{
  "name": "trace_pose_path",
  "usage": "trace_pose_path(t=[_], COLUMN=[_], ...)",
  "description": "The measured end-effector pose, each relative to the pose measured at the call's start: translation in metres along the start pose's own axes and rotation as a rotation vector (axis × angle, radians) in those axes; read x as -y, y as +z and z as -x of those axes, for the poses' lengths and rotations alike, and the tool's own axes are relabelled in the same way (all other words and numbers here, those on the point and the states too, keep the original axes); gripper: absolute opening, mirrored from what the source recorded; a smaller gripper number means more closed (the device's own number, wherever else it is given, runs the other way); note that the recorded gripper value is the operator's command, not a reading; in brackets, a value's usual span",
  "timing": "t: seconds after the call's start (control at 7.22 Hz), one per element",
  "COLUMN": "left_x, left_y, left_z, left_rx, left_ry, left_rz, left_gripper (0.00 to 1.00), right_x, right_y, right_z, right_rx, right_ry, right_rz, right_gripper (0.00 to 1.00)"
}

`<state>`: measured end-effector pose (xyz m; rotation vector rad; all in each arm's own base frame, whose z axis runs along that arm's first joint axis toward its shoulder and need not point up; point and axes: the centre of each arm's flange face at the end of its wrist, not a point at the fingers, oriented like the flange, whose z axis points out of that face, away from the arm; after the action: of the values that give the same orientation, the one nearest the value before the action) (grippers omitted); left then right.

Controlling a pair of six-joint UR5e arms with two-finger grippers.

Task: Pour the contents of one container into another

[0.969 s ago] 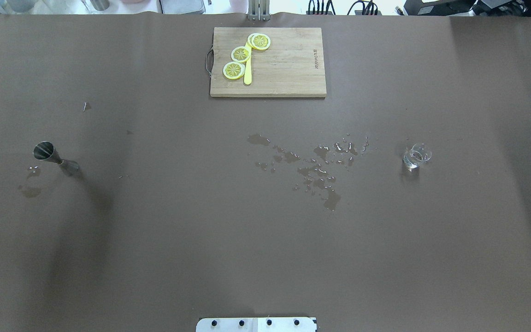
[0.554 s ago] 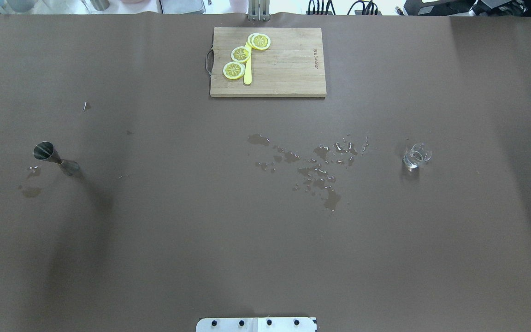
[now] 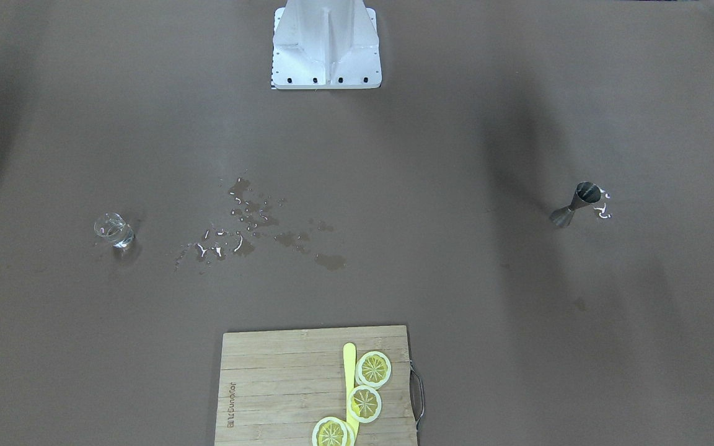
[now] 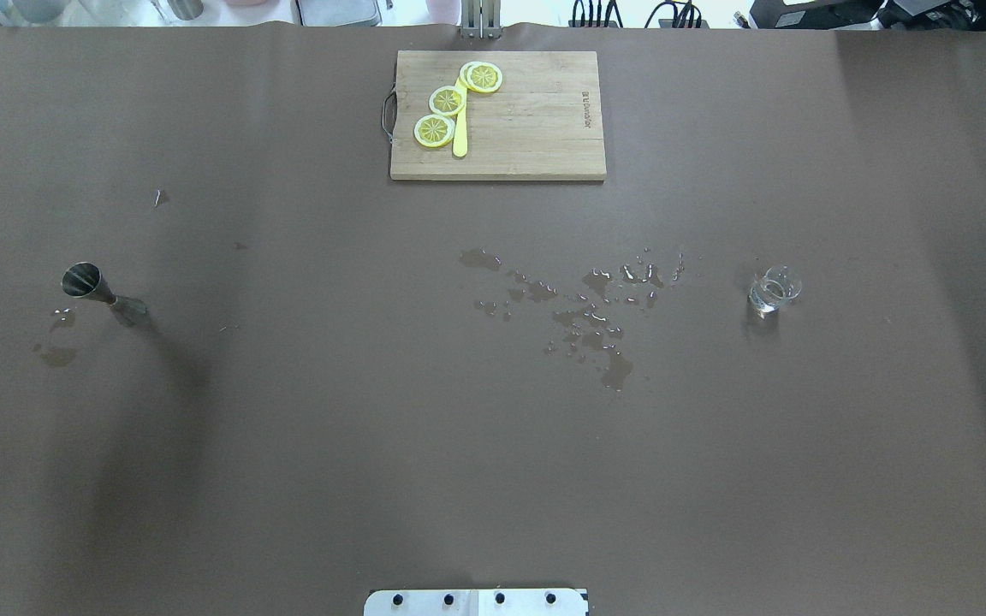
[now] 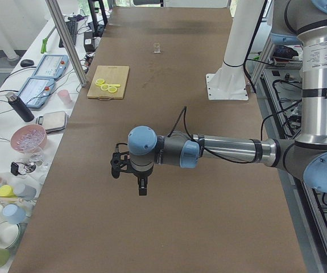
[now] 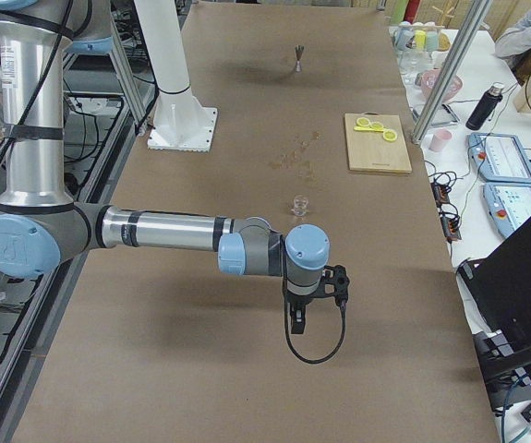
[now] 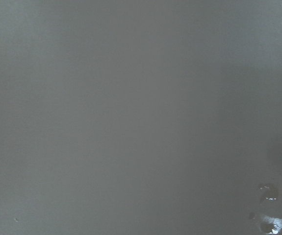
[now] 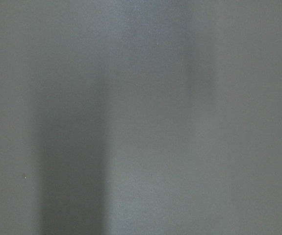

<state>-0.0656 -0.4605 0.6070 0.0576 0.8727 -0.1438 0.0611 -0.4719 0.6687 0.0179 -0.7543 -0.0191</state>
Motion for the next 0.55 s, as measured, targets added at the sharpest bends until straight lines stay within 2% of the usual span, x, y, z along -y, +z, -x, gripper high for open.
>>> trace_pose_path(t=[0.28, 0.55], left_x=[0.002, 0.000], left_y=[-0.005, -0.016], left_z=[-0.018, -0.060], left_rx=[-0.034, -0.053], left_ry=[-0.001, -0.043], left_rz=[0.001, -0.007], left_gripper=[0.99, 0.99], right_x=[0.003, 0.014], right_y=[0.004, 0.006], right_z=[0.007, 0.028], right_rx=[0.005, 0.014], right_ry=[-0.018, -0.063], right_rz=[0.005, 0.007], right_gripper=[1.00, 1.00])
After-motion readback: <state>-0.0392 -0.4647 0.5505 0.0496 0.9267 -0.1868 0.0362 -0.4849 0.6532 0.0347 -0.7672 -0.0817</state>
